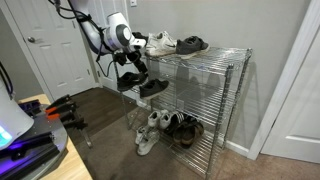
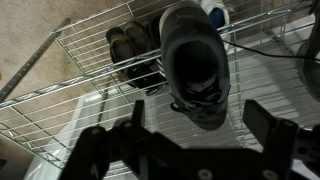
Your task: Remove the right shoe from the second shelf and put it on the top shelf
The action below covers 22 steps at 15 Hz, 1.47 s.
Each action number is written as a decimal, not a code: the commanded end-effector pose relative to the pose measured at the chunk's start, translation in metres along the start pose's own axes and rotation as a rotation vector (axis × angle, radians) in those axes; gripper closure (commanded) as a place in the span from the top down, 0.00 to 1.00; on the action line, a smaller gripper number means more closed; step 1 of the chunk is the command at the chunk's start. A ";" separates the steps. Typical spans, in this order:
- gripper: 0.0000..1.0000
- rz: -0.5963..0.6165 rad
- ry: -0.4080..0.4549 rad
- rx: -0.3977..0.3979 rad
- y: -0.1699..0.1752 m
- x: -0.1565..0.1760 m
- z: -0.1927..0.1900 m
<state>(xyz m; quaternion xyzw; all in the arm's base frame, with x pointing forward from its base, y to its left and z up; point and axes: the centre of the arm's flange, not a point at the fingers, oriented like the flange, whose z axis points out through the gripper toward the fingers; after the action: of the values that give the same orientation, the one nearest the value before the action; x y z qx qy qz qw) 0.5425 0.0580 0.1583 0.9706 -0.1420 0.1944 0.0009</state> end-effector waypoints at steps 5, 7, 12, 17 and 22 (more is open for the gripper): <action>1.00 -0.111 0.001 -0.123 -0.026 -0.017 0.048; 1.00 -0.129 -0.005 -0.158 -0.028 -0.017 0.060; 1.00 -0.140 -0.063 -0.208 -0.026 -0.019 0.089; 1.00 -0.123 -0.092 -0.216 -0.028 -0.019 0.106; 1.00 -0.074 -0.099 -0.192 -0.024 -0.012 0.109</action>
<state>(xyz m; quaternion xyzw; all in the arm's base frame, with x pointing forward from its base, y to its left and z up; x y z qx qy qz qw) 0.5731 0.0833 0.0579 0.9784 -0.1189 0.1393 0.0964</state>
